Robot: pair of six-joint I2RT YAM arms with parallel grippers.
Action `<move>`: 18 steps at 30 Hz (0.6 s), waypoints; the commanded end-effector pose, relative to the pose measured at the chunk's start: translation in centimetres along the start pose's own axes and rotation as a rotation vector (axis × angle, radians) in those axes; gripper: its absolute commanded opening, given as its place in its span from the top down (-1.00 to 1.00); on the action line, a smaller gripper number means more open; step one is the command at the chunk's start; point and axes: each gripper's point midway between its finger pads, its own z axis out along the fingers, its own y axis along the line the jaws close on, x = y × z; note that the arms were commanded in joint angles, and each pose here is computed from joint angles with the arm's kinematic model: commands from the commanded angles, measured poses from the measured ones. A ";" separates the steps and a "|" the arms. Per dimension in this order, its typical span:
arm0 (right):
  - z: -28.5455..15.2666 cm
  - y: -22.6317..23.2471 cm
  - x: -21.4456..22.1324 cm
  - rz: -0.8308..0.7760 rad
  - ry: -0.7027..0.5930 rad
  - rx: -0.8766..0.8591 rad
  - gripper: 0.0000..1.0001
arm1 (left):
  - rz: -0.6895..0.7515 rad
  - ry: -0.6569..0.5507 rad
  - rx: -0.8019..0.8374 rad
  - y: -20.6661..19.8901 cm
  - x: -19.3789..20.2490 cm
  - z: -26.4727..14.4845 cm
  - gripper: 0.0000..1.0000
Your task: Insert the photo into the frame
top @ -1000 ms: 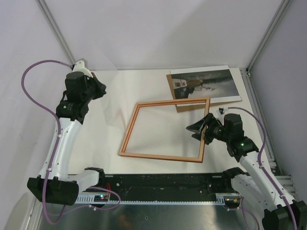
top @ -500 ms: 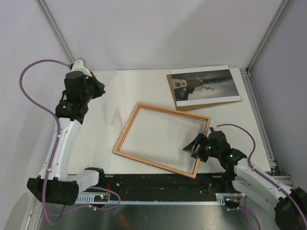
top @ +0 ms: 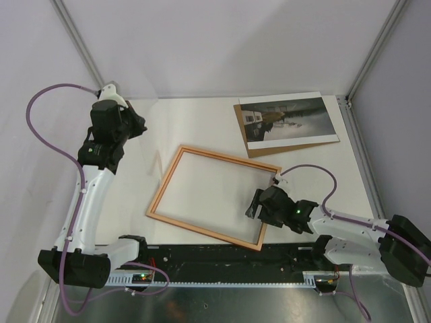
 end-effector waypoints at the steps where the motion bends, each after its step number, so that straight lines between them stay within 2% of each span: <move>1: -0.4 -3.8 -0.6 -0.095 -0.041 0.199 -0.76 | 0.012 -0.082 -0.009 -0.1 -2.7 -0.9 1.00; 6: -2.4 -3.6 -0.9 -0.130 -0.048 0.228 -0.81 | -0.001 -0.093 -0.001 -0.5 -3.3 -0.9 1.00; 9: -4.2 -2.9 -2.6 -0.146 -0.108 0.217 -0.82 | -0.013 -0.103 0.004 -0.7 -3.7 -1.2 1.00; 14: -6.2 3.0 -9.0 -0.274 -0.291 0.034 -0.78 | -0.029 -0.114 0.011 -0.9 -4.0 -1.6 1.00; 15: -6.1 4.1 -11.1 -0.300 -0.344 0.000 -0.77 | -0.032 -0.115 0.014 -0.9 -4.0 -1.7 1.00; 18: -4.1 6.4 -16.0 -0.368 -0.397 -0.080 -0.76 | -0.038 -0.109 0.032 -1.3 -3.9 -1.8 1.00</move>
